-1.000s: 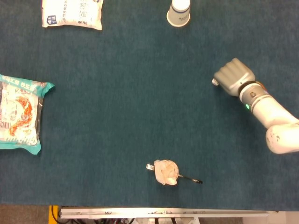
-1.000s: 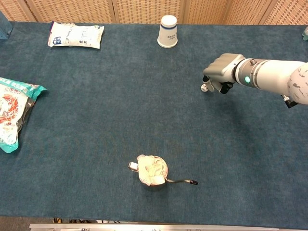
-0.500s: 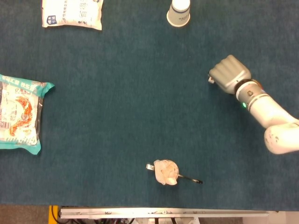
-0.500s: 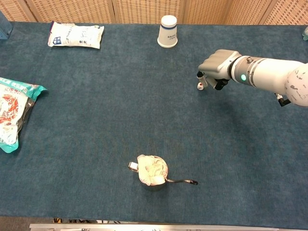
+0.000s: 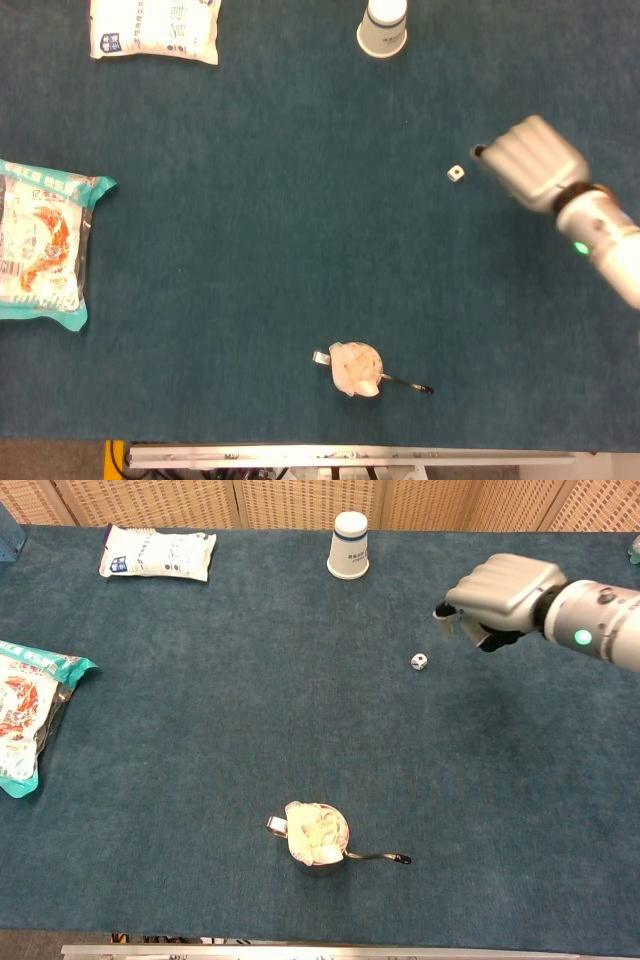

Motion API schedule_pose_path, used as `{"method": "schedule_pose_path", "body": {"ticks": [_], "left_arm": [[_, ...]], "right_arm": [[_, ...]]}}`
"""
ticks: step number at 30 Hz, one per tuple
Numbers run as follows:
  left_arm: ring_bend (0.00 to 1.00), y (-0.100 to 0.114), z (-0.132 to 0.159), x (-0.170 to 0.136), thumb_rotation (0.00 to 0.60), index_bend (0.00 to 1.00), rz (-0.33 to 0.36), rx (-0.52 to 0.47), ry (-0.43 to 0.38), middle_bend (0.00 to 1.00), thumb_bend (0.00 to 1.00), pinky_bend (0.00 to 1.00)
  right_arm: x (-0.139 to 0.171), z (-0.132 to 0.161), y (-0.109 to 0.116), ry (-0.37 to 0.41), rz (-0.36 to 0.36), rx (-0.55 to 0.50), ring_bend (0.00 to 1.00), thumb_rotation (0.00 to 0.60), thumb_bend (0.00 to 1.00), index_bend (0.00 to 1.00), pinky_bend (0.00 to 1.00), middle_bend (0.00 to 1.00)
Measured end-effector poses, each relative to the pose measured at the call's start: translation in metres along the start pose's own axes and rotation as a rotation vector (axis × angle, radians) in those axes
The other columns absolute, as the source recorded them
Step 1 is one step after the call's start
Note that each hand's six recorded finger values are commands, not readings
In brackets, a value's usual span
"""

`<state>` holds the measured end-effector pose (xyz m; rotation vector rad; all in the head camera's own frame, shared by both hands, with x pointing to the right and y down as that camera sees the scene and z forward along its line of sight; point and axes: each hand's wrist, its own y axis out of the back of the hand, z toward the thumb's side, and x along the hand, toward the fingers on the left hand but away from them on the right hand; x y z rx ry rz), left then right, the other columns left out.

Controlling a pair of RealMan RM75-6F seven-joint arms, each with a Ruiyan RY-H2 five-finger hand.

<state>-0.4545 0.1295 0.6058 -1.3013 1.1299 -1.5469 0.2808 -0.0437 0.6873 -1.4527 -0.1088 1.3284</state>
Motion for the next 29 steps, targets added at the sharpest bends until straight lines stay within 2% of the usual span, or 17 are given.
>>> {"method": "schedule_pose_path", "body": {"ticks": [3, 8, 13, 18, 23, 29], "left_arm": [[0.23, -0.002, 0.003, 0.002, 0.600, 0.42, -0.008, 0.001, -0.010, 0.34, 0.51, 0.36], [0.23, -0.008, 0.011, 0.008, 0.600, 0.42, -0.020, 0.002, -0.046, 0.34, 0.51, 0.36], [0.23, -0.011, 0.022, 0.013, 0.600, 0.42, -0.019, -0.011, -0.104, 0.35, 0.51, 0.36], [0.23, -0.016, 0.033, 0.022, 0.600, 0.42, -0.019, -0.027, -0.167, 0.35, 0.47, 0.36], [0.23, -0.023, 0.040, 0.031, 0.600, 0.42, -0.032, -0.033, -0.208, 0.35, 0.47, 0.36], [0.23, -0.029, 0.044, 0.038, 0.600, 0.42, -0.054, -0.031, -0.220, 0.35, 0.47, 0.36]], "right_arm": [[0.026, -0.016, 0.000, -0.042, -0.054, -0.027, 0.58, 0.600, 0.98, 0.36, 0.76, 0.70], [0.070, -0.042, -0.008, -0.137, -0.147, -0.084, 0.42, 0.600, 0.78, 0.35, 0.64, 0.51], [0.114, -0.067, -0.026, -0.270, -0.245, -0.139, 0.30, 0.600, 0.66, 0.33, 0.53, 0.39], [0.161, -0.087, -0.055, -0.436, -0.314, -0.191, 0.23, 0.600, 0.61, 0.33, 0.43, 0.32], [0.198, -0.096, -0.082, -0.585, -0.367, -0.261, 0.23, 0.600, 0.60, 0.33, 0.40, 0.32], [0.220, -0.101, -0.104, -0.669, -0.406, -0.366, 0.23, 0.600, 0.60, 0.33, 0.40, 0.32]]}}
